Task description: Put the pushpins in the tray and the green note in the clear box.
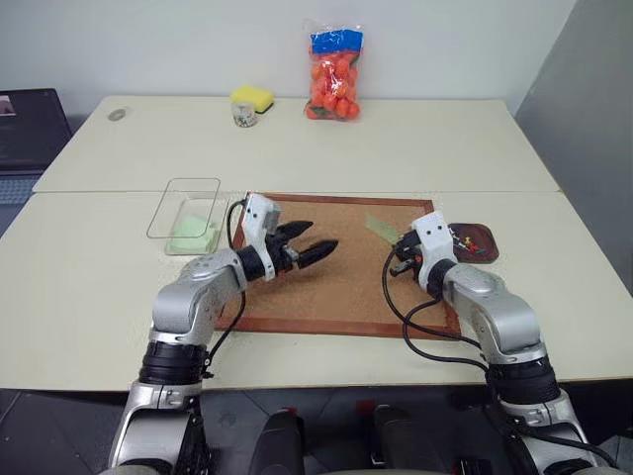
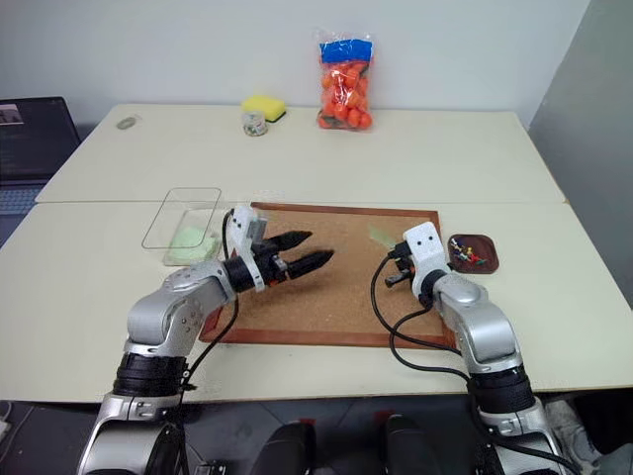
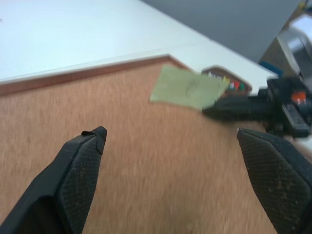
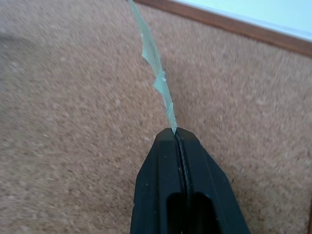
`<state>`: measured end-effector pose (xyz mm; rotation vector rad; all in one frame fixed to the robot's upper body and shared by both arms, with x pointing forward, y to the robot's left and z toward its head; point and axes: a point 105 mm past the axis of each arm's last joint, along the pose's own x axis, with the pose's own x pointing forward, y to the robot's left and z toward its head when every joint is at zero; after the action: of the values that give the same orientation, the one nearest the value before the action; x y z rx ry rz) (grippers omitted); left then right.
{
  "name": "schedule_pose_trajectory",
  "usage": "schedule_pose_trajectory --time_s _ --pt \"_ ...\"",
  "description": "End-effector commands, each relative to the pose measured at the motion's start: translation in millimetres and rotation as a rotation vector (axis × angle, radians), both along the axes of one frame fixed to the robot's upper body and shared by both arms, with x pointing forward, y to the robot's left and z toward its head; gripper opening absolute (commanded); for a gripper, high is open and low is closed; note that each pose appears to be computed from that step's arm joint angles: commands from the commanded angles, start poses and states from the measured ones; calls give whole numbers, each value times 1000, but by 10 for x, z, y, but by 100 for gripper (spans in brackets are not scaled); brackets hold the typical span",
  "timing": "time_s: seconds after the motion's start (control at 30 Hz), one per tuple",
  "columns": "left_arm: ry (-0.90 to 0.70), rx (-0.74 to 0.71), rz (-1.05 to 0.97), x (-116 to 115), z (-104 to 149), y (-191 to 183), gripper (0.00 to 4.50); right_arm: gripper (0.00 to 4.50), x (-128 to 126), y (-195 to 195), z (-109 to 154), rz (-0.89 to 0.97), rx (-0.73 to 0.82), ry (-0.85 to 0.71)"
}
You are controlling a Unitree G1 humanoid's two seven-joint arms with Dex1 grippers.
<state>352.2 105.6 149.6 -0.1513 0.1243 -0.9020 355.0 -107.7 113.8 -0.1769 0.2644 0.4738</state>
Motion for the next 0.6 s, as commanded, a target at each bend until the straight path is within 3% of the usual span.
schedule_pose_trajectory --time_s 0.03,0.23,0.3,0.4,0.6 --pt "1 -91 4 20 185 -9 450 1 -18 -21 182 6 19 -58" --pt "-31 -116 -46 20 273 -83 450 1 -56 6 246 26 29 -78" --pt "-60 -89 -46 41 277 -87 450 1 -67 18 262 33 30 -83" --pt "-222 92 -49 120 209 -120 450 1 -104 68 302 69 24 -98" --pt "-300 121 -91 272 186 -281 450 1 -172 184 397 138 39 -119"
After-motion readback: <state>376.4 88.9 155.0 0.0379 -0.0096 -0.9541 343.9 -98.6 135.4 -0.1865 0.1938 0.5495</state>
